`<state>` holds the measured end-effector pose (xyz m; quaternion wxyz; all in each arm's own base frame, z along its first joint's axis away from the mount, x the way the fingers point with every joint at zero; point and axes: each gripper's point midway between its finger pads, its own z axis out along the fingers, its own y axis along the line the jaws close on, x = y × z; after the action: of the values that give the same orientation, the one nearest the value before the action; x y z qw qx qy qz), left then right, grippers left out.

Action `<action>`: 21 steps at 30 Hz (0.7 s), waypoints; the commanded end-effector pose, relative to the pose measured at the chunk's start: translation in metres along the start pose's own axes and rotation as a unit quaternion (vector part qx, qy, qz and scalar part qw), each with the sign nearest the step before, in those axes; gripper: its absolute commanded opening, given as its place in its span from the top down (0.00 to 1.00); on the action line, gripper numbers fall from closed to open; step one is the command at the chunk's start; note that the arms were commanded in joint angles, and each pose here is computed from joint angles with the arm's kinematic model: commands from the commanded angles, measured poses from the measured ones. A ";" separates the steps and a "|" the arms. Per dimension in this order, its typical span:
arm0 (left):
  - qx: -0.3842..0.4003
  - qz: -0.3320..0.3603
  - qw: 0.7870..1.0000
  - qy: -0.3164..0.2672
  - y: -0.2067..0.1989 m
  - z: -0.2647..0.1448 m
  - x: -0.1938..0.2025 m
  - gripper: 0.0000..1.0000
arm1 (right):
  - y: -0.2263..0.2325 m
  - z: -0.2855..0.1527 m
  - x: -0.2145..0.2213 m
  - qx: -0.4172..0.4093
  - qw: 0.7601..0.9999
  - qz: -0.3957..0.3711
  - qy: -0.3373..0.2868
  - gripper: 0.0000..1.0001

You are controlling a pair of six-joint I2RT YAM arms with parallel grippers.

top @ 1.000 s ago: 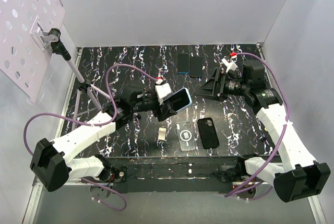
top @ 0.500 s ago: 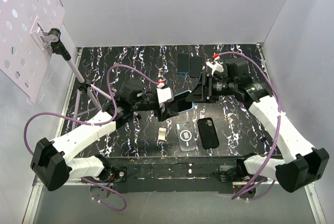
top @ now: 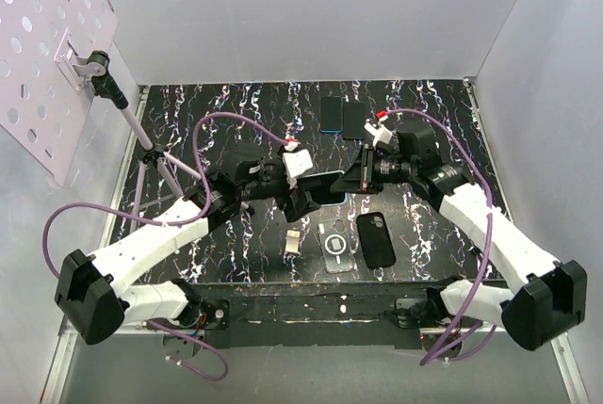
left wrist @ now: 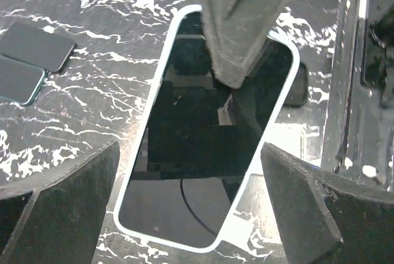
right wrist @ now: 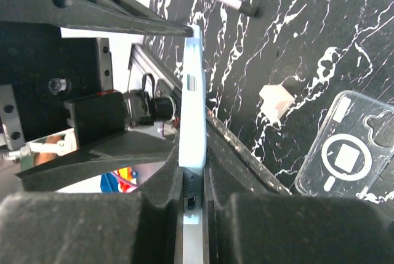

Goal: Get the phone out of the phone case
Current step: Pick up the phone at the center of the board.

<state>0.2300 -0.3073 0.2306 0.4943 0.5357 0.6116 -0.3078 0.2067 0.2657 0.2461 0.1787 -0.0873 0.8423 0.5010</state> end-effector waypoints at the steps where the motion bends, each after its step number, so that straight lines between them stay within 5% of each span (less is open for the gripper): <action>1: -0.169 -0.099 0.975 -0.108 0.049 -0.038 -0.072 0.02 | 0.036 -0.016 -0.029 -0.067 0.991 -0.037 -0.111 0.99; 4: -0.232 -0.210 0.941 -0.124 0.059 -0.062 -0.076 0.02 | 0.021 -0.028 -0.042 -0.050 0.986 -0.010 -0.157 0.99; 7: -0.314 -0.397 0.856 -0.108 0.070 -0.076 -0.052 0.02 | 0.014 -0.043 -0.055 -0.074 0.971 0.009 -0.226 0.99; 14: -0.197 -0.599 0.761 -0.156 0.042 -0.031 -0.055 0.02 | 0.043 -0.081 -0.066 -0.185 0.921 0.030 -0.341 0.99; 18: -0.142 -0.626 0.731 -0.234 0.045 -0.022 -0.072 0.05 | 0.044 -0.091 -0.065 -0.201 0.907 0.043 -0.367 0.99; 21: -0.100 -0.620 0.735 -0.255 0.042 -0.014 -0.085 0.11 | 0.048 -0.091 -0.063 -0.220 0.905 0.048 -0.360 0.99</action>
<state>0.2628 -0.2958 0.2630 0.3878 -0.1020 0.7696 -0.4969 0.2375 0.2117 0.2831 0.3707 0.1275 0.6853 0.6138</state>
